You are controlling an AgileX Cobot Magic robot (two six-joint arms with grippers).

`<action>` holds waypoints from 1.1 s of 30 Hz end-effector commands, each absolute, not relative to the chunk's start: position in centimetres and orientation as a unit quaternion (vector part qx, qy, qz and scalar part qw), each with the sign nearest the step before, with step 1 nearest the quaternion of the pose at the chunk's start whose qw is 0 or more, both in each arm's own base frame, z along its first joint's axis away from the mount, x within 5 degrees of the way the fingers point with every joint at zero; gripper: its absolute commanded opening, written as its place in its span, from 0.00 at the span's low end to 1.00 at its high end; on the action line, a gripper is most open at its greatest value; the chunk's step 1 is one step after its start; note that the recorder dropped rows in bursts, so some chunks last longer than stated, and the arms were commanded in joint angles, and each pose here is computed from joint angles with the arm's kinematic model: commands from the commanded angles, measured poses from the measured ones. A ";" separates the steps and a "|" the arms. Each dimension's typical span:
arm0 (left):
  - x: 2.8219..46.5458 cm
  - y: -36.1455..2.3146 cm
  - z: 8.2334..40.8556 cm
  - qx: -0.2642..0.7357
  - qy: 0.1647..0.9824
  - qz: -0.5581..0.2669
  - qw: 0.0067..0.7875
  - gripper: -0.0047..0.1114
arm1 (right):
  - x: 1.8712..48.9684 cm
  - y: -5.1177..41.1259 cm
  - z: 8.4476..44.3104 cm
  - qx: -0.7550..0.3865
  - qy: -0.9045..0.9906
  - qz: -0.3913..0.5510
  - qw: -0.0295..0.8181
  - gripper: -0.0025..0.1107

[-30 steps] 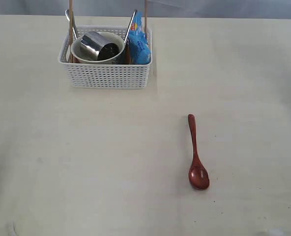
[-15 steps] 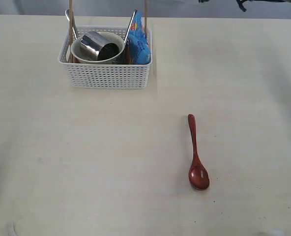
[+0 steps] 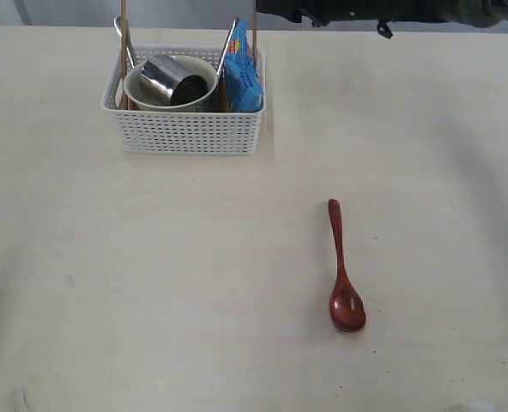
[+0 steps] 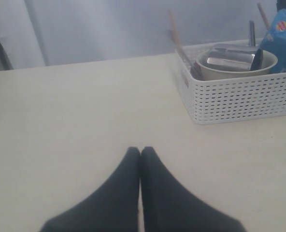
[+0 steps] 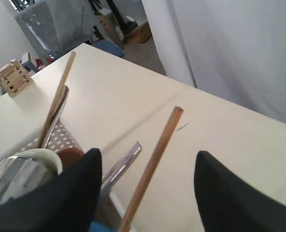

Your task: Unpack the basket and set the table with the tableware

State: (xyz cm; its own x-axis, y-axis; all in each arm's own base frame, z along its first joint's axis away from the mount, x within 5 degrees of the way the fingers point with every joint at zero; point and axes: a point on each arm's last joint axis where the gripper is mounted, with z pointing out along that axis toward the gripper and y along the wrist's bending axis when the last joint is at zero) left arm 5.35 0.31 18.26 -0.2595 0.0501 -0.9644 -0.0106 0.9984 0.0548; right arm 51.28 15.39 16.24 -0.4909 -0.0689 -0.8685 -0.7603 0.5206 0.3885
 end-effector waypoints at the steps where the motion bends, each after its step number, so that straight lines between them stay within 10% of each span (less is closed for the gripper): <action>1: 5.3 0.3 18.2 0.011 0.792 0.024 0.609 0.04 | 51.7 15.1 15.5 -0.267 0.764 0.400 0.429 0.50; 33: 5.5 0.2 18.9 0.016 0.768 0.024 0.640 0.04 | 49.9 12.5 16.9 -0.304 0.730 0.500 0.354 0.50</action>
